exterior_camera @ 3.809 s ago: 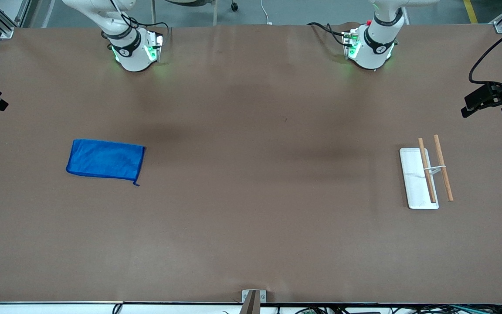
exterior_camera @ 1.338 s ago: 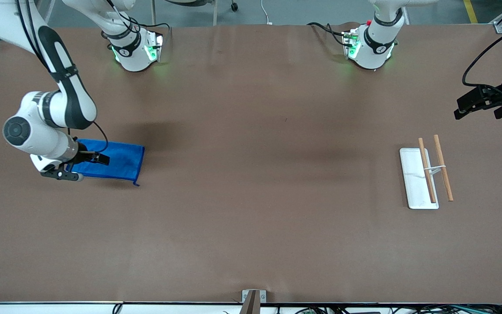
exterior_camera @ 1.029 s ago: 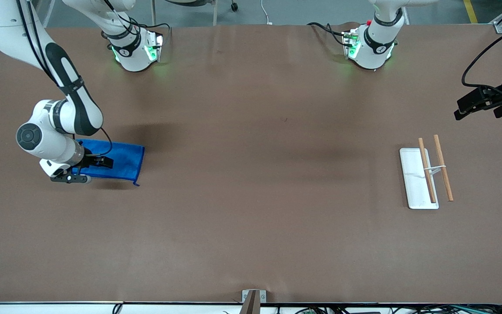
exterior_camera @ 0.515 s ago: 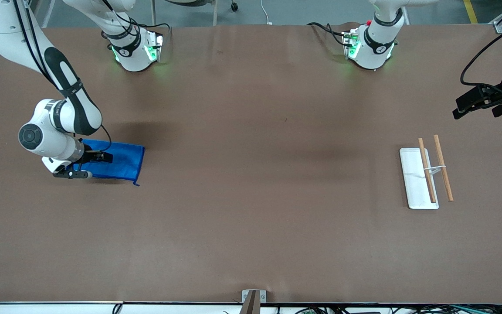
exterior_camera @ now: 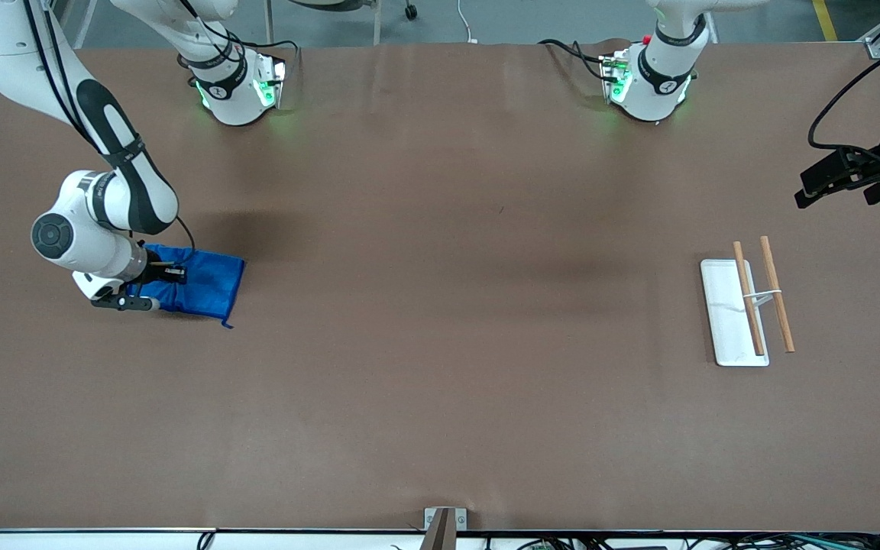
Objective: Right arm passes towel to left arm to hang
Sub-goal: 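Close the right gripper on the towel edge and lift it, then carry the towel toward the middle while the left gripper approaches it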
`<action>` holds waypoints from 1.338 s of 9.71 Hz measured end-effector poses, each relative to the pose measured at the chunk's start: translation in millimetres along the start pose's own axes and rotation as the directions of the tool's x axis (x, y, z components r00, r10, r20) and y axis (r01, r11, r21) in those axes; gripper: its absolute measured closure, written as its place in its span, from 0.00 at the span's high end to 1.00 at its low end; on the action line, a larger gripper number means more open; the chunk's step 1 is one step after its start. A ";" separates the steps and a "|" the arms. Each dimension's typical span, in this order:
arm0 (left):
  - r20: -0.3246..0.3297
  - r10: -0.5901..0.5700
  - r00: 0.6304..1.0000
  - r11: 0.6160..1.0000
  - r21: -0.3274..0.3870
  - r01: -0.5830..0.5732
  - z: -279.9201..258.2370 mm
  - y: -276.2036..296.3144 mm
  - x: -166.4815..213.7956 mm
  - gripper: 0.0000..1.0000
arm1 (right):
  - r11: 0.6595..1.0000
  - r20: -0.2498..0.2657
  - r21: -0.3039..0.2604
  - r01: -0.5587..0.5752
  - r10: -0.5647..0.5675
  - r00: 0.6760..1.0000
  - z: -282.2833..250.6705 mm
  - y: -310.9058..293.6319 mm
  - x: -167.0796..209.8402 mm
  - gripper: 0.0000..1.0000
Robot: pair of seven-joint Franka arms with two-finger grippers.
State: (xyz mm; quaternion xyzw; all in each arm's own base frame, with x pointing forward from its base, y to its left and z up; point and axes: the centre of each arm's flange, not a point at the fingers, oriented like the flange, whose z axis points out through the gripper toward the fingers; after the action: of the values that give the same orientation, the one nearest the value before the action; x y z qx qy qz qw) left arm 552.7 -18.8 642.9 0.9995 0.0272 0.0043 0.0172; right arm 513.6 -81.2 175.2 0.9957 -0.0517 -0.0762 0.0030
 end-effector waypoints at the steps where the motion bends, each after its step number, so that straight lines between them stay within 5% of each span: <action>1: 0.000 0.000 1.000 1.000 0.000 0.000 0.0 0.0 0.0 1.00 | 1.000 0.021 0.000 -0.001 0.001 1.000 -3.6 -2.3 1.9 0.07; 6: 0.007 0.000 1.000 0.995 -0.104 0.001 -0.9 9.9 -0.7 1.00 | 0.999 0.080 -0.007 0.049 -0.048 0.996 -115.5 -37.8 32.0 0.07; 9: 0.016 0.001 1.000 0.985 -0.174 0.002 -0.9 17.2 -1.3 1.00 | 0.989 0.056 0.006 0.147 -0.147 0.988 -176.3 -140.3 37.8 0.07; 13: 0.099 0.021 0.995 0.942 -0.336 0.013 13.5 35.2 -7.1 1.00 | 0.948 0.026 0.241 0.207 -0.219 0.975 -209.0 -270.5 8.8 0.07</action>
State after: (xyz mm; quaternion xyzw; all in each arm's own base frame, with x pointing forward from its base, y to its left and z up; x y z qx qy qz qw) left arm 547.6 -54.7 630.6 0.9808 0.0231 -0.0417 0.1890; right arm 581.7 186.5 376.6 0.9864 0.0474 -0.0954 -0.1253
